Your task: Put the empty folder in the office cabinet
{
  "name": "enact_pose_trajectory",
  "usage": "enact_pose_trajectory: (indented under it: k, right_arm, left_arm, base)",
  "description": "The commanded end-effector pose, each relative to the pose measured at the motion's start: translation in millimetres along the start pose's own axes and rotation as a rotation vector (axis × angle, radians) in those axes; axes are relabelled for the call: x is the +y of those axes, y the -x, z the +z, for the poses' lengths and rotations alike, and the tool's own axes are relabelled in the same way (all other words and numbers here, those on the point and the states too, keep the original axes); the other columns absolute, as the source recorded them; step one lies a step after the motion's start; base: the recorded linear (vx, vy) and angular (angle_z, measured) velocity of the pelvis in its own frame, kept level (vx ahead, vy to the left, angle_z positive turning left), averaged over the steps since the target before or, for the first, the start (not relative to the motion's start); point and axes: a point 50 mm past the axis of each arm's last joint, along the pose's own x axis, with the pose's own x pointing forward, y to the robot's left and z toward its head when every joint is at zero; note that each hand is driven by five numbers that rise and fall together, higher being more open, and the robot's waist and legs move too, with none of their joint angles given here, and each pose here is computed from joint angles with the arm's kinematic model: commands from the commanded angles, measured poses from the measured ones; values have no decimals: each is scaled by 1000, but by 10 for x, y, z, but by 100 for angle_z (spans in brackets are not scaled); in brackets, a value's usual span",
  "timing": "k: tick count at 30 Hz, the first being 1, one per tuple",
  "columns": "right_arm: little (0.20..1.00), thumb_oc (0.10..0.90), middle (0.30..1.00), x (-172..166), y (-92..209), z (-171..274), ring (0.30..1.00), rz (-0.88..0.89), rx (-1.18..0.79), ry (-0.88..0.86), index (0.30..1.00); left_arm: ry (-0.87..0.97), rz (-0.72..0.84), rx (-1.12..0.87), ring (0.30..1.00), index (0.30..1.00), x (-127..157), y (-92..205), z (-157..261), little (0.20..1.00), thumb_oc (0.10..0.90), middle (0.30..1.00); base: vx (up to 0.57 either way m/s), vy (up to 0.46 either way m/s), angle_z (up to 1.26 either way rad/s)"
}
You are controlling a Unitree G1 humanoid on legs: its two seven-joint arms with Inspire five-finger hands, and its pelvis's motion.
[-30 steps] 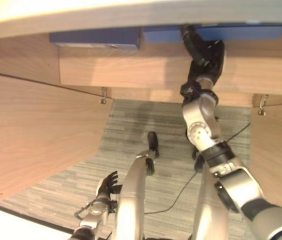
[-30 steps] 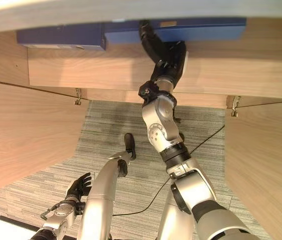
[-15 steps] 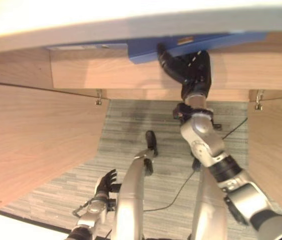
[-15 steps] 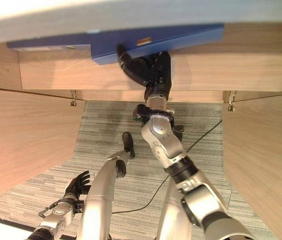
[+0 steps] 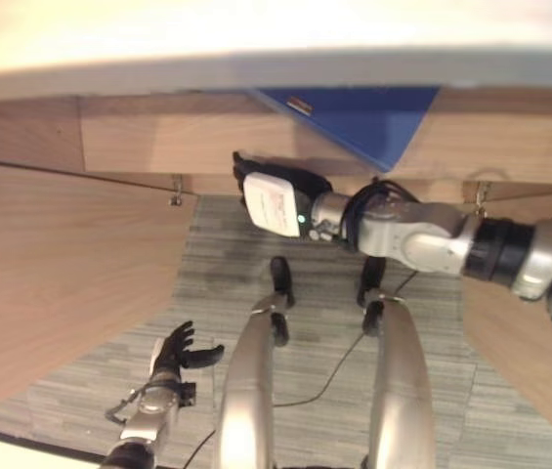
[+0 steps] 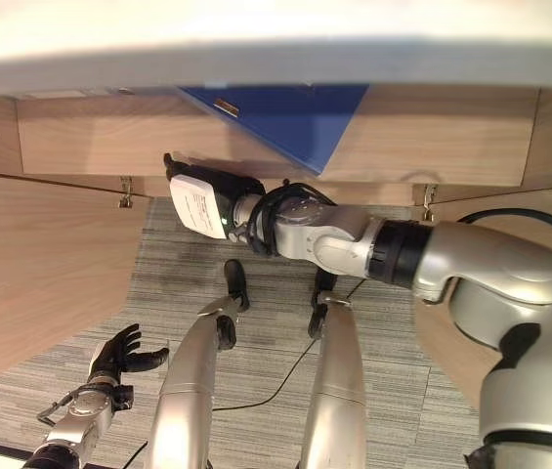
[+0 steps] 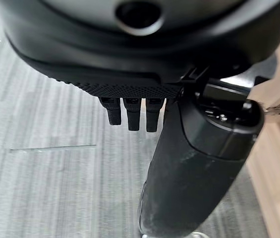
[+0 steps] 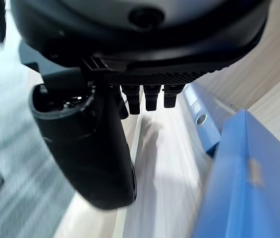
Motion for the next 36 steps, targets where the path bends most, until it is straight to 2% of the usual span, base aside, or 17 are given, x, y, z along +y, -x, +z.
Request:
enact_pose_trajectory:
  k: [1,4,7,9,10,14,17,18,19,20,21,22,23,24,26,30,36]
  right_arm:
    - [900,800,900,330,173,-926,900,185,350,236,900]
    - [900,800,900,255,187,-808,900,90,245,244,900]
    - [900,800,900,90,176,-675,900,-60,157,36,900]
    - [900,800,900,59,176,-611,900,-138,172,-468,900]
    - [900,800,900,59,180,-617,900,-139,174,-476,900]
    - [900,800,900,256,170,-592,900,-232,318,-1268,900]
    - [900,800,900,396,165,-549,900,-351,436,-1769,900]
    - [900,800,900,448,187,-530,900,-533,526,-2154,900]
    - [900,800,900,451,190,-530,900,-533,526,-2156,900]
    - [900,800,900,521,221,-519,900,-692,610,-2411,900]
    - [900,800,900,738,313,-387,900,-1187,863,-2954,900]
    - [900,800,900,743,316,-390,900,-1190,861,-2954,900]
    - [900,800,900,827,354,-308,900,-1510,1000,-3128,900]
    - [900,800,900,886,396,-276,900,-1764,1124,-3173,900]
    - [900,800,900,939,504,-380,900,-2053,1264,-3100,900]
    - [900,800,900,1025,679,-505,900,-2195,1379,-2974,900]
    - [900,800,900,1113,686,-401,900,-1982,1494,-3014,900]
  left_arm:
    - [-85,70,126,900,900,249,136,-408,900,800,900]
    - [-123,76,117,900,900,350,124,-384,900,800,900]
    - [-173,41,93,900,900,311,101,-336,900,800,900]
    - [-208,23,77,900,900,308,103,-310,900,800,900]
    - [-212,25,77,900,900,325,104,-309,900,800,900]
    - [-217,15,38,900,900,330,120,-255,900,800,900]
    - [-176,21,34,900,900,312,138,-266,900,800,900]
    - [-139,22,44,900,900,272,158,-311,900,800,900]
    - [-141,22,44,900,900,277,158,-311,900,800,900]
    - [-116,23,50,900,900,243,164,-329,900,800,900]
    - [-61,23,77,900,900,144,173,-384,900,800,900]
    - [-62,24,76,900,900,147,171,-380,900,800,900]
    - [-29,26,90,900,900,85,169,-398,900,800,900]
    - [-5,31,106,900,900,49,169,-418,900,800,900]
    - [39,36,147,900,900,-24,188,-485,900,800,900]
    - [53,17,199,900,900,-97,230,-592,900,800,900]
    - [35,3,230,900,900,-98,261,-665,900,800,900]
  base:
    - [-6,-19,-8]
    - [-6,-14,-2]
    - [-12,-31,10]
    - [-20,-23,7]
    - [0,0,0]
    - [-25,11,0]
    - [-14,24,-8]
    - [-14,36,-12]
    - [-10,44,-5]
    - [20,62,1]
    - [17,63,0]
    - [28,61,-4]
    - [17,27,-9]
    - [25,33,-11]
    - [16,17,-14]
    - [10,2,2]
    - [6,-10,3]
